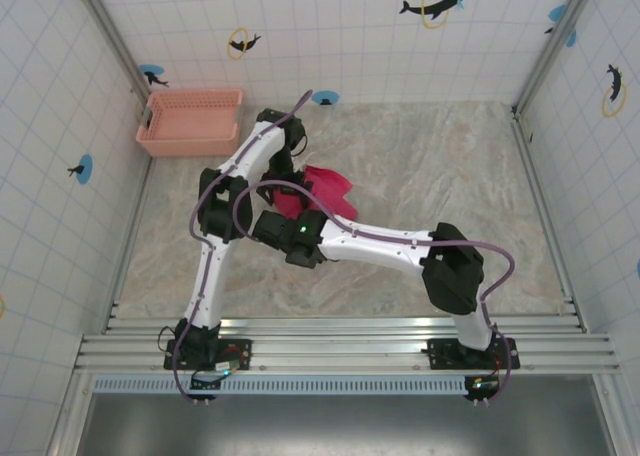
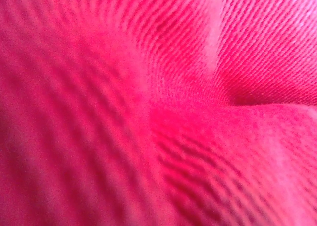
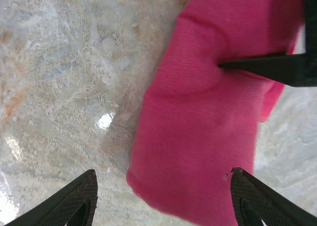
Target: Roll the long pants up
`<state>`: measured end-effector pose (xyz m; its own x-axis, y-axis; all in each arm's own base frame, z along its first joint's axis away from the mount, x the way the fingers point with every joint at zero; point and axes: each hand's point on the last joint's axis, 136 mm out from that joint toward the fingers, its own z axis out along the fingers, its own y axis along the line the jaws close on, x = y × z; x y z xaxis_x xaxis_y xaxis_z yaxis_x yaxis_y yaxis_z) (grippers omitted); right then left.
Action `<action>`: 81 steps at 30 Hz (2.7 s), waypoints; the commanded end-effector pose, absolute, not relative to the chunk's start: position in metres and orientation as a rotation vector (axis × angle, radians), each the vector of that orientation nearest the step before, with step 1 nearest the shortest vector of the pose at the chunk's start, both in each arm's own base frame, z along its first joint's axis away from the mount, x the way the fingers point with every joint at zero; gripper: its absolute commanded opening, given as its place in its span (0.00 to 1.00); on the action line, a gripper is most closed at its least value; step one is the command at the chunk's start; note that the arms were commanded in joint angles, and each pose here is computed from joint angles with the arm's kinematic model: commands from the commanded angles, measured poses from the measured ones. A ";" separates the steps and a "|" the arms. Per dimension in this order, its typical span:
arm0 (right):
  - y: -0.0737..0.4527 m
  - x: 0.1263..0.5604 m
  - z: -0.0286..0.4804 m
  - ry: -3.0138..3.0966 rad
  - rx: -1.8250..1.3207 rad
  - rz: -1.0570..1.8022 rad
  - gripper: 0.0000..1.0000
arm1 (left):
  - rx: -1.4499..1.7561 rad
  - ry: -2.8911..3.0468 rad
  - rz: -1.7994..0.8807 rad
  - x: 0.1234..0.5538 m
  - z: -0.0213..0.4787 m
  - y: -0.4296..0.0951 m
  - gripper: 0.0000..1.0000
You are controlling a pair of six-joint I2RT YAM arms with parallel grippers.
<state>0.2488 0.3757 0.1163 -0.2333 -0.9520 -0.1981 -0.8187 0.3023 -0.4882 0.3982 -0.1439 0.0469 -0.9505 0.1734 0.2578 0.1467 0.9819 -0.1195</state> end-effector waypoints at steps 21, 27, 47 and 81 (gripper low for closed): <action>0.332 0.306 -0.027 2.425 -1.744 -0.459 0.56 | -0.238 -2.841 0.045 0.394 0.018 -0.126 0.98; 0.340 0.282 -0.034 2.574 -1.835 -0.034 0.13 | -0.212 -2.882 0.142 0.393 0.044 -0.130 0.98; 0.416 0.252 0.117 2.487 -1.037 1.873 0.04 | -0.072 -3.144 0.041 0.393 0.163 -0.058 0.98; 0.340 0.327 -0.017 2.834 -0.191 1.812 0.03 | 0.513 -3.017 1.017 0.388 0.088 -0.144 0.97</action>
